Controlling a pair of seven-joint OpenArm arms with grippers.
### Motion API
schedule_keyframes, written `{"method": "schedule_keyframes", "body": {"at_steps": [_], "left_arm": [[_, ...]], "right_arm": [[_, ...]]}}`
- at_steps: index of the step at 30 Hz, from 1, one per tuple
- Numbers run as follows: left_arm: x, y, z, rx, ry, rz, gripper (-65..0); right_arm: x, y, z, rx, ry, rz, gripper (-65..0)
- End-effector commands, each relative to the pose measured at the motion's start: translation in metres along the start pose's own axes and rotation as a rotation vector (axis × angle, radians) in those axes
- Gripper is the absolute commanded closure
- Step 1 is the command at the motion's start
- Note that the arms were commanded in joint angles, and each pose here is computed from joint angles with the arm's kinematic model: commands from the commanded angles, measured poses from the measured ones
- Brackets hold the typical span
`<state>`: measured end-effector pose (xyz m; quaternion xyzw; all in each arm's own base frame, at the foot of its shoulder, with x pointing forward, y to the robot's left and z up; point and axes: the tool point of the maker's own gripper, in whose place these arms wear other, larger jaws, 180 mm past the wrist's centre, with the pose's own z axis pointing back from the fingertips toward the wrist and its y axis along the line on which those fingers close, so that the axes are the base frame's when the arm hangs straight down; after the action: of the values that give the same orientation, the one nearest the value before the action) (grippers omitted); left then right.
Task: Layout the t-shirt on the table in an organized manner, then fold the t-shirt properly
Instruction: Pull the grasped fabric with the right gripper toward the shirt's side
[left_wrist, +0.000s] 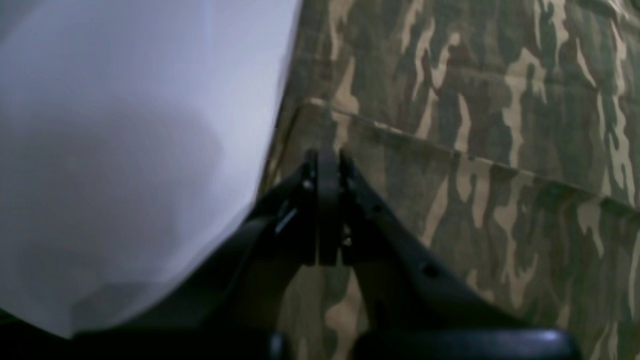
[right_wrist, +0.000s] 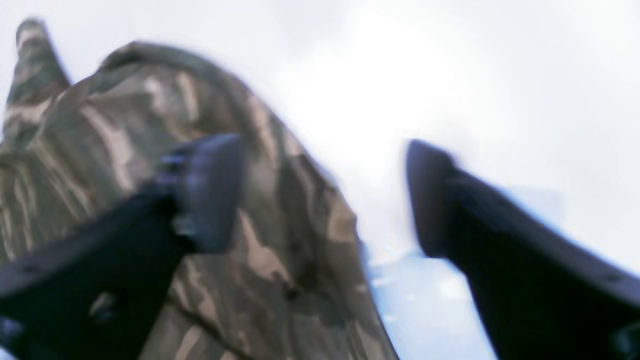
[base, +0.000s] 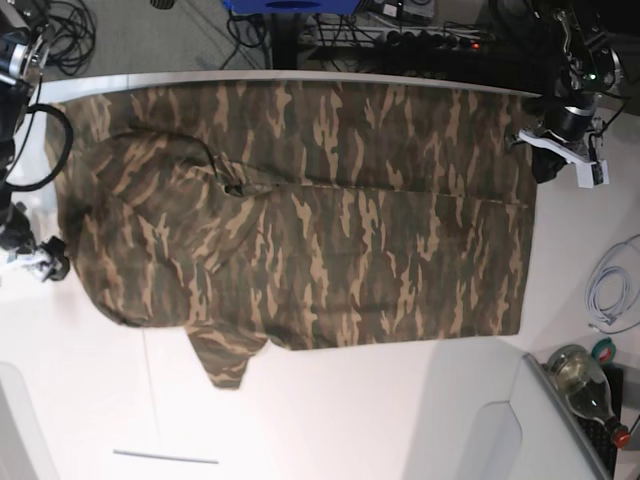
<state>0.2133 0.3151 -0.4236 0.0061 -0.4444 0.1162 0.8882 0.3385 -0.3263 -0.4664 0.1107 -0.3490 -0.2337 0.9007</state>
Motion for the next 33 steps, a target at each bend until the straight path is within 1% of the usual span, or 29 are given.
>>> {"method": "schedule_keyframes", "body": {"at_steps": [1,3,5,7,8,10,12,13,16,17,18,20,22,27,28,29,33], "left_arm": [[0.014,0.004,0.002,0.001,-0.043,-0.015,0.0],[0.014,0.004,0.002,0.001,-0.041,-0.015,0.0],[0.014,0.004,0.002,0.001,-0.041,-0.015,0.0],[0.014,0.004,0.002,0.001,-0.043,-0.015,0.0],[0.015,0.004,0.002,0.001,-0.044,-0.016,0.0],[0.016,0.004,0.001,0.001,-0.045,-0.017,0.0],[0.016,0.004,0.001,0.001,-0.045,-0.017,0.0],[0.016,0.004,0.001,0.001,-0.044,-0.016,0.0],[0.012,0.005,0.0,0.002,-0.035,-0.01,0.0],[0.01,0.005,-0.001,0.003,-0.031,-0.007,0.0],[0.008,0.006,-0.001,0.004,-0.025,-0.003,0.0],[0.005,0.007,-0.001,0.005,-0.02,0.001,0.0],[0.005,0.007,-0.001,0.005,-0.02,0.001,0.0],[0.005,0.007,-0.001,0.005,-0.018,0.001,0.0],[0.005,0.006,-0.002,0.005,-0.02,0.001,0.0],[0.005,0.006,-0.002,0.005,-0.02,0.001,0.0],[0.005,0.006,-0.002,0.005,-0.02,0.001,0.0]], "right_arm": [[0.02,0.002,0.002,0.016,-0.055,0.001,-51.5],[0.01,0.002,-0.001,0.016,-0.039,-0.005,-49.1],[-0.002,0.013,-0.006,0.036,0.003,0.053,-46.4],[-0.014,0.03,-0.012,0.078,0.043,0.125,-43.1],[-0.016,0.034,-0.013,0.087,0.043,0.141,-41.6],[-0.017,0.036,-0.015,0.086,0.04,0.148,-38.4],[-0.02,0.039,-0.017,0.084,0.04,0.137,-33.5],[-0.02,0.04,-0.018,0.087,0.038,0.135,-28.5],[-0.019,0.041,-0.017,0.09,0.032,0.135,-7.2],[-0.017,0.042,-0.017,0.092,0.027,0.138,-1.2],[-0.016,0.045,-0.016,0.096,0.024,0.145,0.0],[-0.018,0.049,-0.009,0.109,0.009,0.171,-1.4],[-0.018,0.059,0.0,0.132,-0.006,0.211,-0.2],[-0.033,0.097,0.03,0.205,0.012,0.318,-0.2],[-0.04,0.105,0.036,0.217,0.022,0.322,-0.2],[-0.041,0.107,0.044,0.207,0.017,0.308,-0.2],[-0.05,0.104,0.072,0.176,0.015,0.241,-0.2]]}}
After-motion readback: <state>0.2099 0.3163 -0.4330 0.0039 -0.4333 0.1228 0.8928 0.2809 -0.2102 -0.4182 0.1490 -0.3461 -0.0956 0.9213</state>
